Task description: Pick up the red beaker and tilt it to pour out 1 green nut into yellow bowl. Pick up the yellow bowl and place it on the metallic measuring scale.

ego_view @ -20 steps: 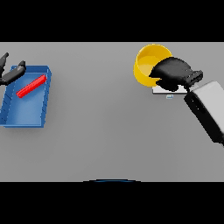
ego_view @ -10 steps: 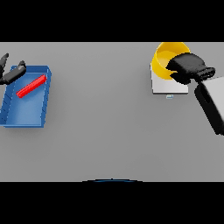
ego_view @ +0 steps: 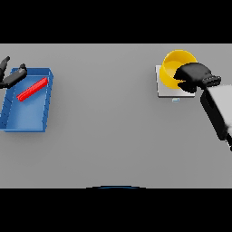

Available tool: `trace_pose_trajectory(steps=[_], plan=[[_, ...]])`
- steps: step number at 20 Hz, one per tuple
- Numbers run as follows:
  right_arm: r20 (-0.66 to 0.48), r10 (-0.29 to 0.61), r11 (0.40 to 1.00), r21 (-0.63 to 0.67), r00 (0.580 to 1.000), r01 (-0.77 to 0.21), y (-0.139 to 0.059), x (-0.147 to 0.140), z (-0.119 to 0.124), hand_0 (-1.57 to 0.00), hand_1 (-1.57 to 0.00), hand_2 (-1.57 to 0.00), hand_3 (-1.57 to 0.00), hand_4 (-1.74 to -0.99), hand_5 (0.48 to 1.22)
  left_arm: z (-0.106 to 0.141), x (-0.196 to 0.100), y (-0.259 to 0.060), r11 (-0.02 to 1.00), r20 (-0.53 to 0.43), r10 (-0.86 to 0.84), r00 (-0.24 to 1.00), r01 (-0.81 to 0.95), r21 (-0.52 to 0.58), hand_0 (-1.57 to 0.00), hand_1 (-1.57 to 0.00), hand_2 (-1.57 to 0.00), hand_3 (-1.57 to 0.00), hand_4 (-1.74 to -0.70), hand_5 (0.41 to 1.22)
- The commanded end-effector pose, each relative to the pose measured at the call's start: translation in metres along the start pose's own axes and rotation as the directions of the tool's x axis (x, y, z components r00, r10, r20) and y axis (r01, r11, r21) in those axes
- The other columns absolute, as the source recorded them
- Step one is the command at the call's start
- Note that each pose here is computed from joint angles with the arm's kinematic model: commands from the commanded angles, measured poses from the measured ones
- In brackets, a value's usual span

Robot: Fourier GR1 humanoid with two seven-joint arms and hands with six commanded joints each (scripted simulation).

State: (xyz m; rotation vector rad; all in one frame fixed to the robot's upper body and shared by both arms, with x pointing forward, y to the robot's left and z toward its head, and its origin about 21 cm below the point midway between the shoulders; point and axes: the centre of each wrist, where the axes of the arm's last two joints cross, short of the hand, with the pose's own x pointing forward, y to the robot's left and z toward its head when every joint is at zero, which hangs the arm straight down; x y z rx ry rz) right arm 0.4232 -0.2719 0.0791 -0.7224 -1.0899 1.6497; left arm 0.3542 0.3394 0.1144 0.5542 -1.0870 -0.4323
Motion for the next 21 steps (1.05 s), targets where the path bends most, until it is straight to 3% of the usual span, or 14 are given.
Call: trace_pose_trajectory(steps=[1, 2, 4, 5, 6, 9, 12, 16, 21], plan=[[0.004, -0.002, 1.000, 0.003, 1.000, 0.002, -0.0052, -0.0011, 0.0001, -1.57, -1.57, -1.38, -1.42, -1.741, 1.221, -0.0004, 0.0002, -0.0008, 1.000, 0.007, 0.002, 1.000, -0.002, -0.002, 0.00, 0.00, 0.00, 0.00, -0.84, 0.788], [0.011, -0.003, 1.000, -0.003, 1.000, 0.004, -0.0049, -0.0051, 0.0025, -1.57, -1.57, -1.37, -1.45, -1.741, 1.221, 0.0006, -0.0005, 0.0007, 1.000, 0.007, 0.003, 1.000, -0.003, 0.000, 0.00, 0.00, 0.00, 0.00, -0.84, 0.783], [0.001, -0.014, 1.000, 0.002, 1.000, 0.014, -0.0051, -0.0041, 0.0016, -1.57, -1.50, -1.44, -1.25, -1.741, 1.221, 0.0009, 0.0034, -0.0032, 1.000, 0.013, -0.003, 1.000, 0.003, 0.004, 0.00, 0.00, 0.00, 0.00, -0.84, 0.779], [-0.010, -0.010, 1.000, 0.010, 1.000, 0.011, -0.0023, -0.0014, 0.0000, -1.56, -1.43, -1.34, -1.11, -1.682, 1.221, 0.0018, 0.0056, -0.0022, 1.000, 0.009, -0.005, 1.000, 0.004, 0.003, 0.00, 0.00, 0.00, 0.00, -0.84, 0.775], [-0.010, -0.016, 1.000, 0.008, 1.000, 0.017, -0.0028, -0.0007, -0.0007, -1.47, -1.28, -1.18, -0.96, -1.632, 1.145, 0.0013, 0.0048, -0.0022, 1.000, 0.007, -0.001, 1.000, 0.001, -0.002, 0.00, 0.00, 0.00, 0.00, -0.84, 0.773], [-0.022, -0.075, 0.997, 0.028, 0.997, 0.076, -0.0043, -0.0027, 0.0006, -0.95, -0.81, -0.71, -0.58, -1.535, 0.965, -0.0005, 0.0042, -0.0041, 1.000, 0.007, 0.008, 1.000, -0.008, -0.005, 0.00, 0.00, 0.00, 0.00, -0.83, 0.768], [-0.032, -0.102, 0.994, 0.040, 0.994, 0.103, -0.0028, 0.0011, -0.0012, -0.48, -0.46, -0.38, -0.32, -1.485, 0.863, 0.0002, 0.0031, -0.0005, 1.000, 0.007, 0.007, 1.000, -0.007, 0.004, 0.00, 0.00, 0.00, 0.00, -0.84, 0.760], [-0.025, -0.067, 0.996, 0.057, 0.997, 0.068, -0.0047, -0.0043, 0.0014, -0.20, -0.19, -0.15, -0.13, -1.435, 0.817, 0.0004, 0.0020, -0.0040, 1.000, 0.012, 0.008, 1.000, -0.008, -0.001, 0.00, 0.00, 0.00, 0.00, -0.83, 0.752], [-0.041, -0.062, 0.994, 0.085, 0.997, 0.066, -0.0010, -0.0055, 0.0012, -0.06, -0.06, -0.05, -0.04, -1.390, 0.779, 0.0001, 0.0063, 0.0008, 1.000, 0.010, 0.005, 1.000, -0.005, 0.002, 0.00, 0.00, 0.00, 0.00, -0.83, 0.760]])
